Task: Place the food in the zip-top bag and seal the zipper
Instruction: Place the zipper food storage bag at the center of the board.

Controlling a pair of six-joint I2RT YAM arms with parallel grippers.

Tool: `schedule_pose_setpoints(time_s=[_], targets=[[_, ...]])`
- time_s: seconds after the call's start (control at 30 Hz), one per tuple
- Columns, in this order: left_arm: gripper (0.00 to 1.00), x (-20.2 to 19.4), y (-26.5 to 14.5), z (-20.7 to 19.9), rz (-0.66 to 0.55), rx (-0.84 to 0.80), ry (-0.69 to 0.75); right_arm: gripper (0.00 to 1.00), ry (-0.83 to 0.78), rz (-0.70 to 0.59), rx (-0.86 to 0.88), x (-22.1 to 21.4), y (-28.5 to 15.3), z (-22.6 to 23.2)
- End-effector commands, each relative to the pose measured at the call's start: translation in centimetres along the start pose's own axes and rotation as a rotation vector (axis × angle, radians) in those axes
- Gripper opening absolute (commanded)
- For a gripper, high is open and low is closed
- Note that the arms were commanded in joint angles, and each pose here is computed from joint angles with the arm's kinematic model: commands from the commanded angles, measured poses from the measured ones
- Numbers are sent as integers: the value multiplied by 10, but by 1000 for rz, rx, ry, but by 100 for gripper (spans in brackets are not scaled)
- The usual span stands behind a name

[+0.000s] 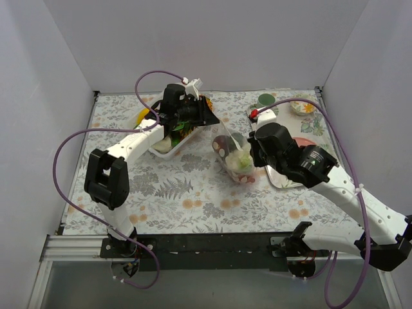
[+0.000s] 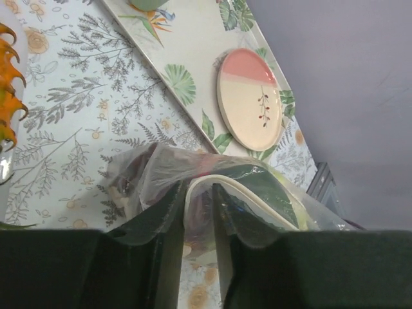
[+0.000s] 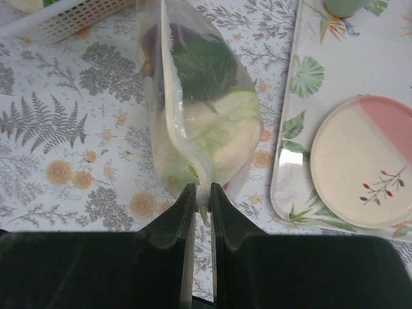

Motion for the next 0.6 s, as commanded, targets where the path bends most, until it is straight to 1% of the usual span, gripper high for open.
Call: schedule_pose_setpoints(time_s=[0.0,0.03,0.07,0.1,0.13,0.17,0.2,0.23,0.3,0.33,0.43,0.47,0.5,0.53,0.57], targets=[[32,32,-10,-16,-102,1,62,14,72,-58,152,15,13,34],[50,33,-12,-10,-115,39,63,14,70,-18,187,2,22,43],[64,31,-13,-8,-116,60,59,14,68,5,212,-5,31,50],[73,31,-16,-5,-120,76,57,14,78,-4,250,-4,37,59],[98,31,-23,-6,-133,95,58,14,82,26,304,-11,40,69],[98,31,-26,-2,-144,133,49,18,75,63,320,-24,50,75],[98,33,-32,-1,-154,150,47,22,85,60,373,-22,51,85],[98,32,-40,-3,-157,167,41,32,87,68,395,-25,53,90],[98,35,-51,3,-177,221,18,43,88,77,451,-27,57,101],[98,35,-61,-1,-182,230,8,52,90,79,466,-27,58,105],[98,33,-78,2,-208,289,-14,67,82,76,531,-22,56,116],[98,31,-88,-1,-223,298,-10,69,81,74,539,-20,55,117],[98,33,-95,2,-250,338,-13,72,81,66,547,-16,53,119],[98,31,-102,5,-252,373,-25,75,78,59,558,-14,51,120],[98,31,-107,8,-263,405,-36,84,79,48,561,-11,48,119]])
Point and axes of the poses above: each gripper's point midway between its finger pads, its own y axis out along the fingers, its own z axis along the line the jaws close on, x = y × z, the point moved 2 cm from there along -y, back along the fingers, and after that the axes turned 4 degrees about y, right-handed, at the moved point
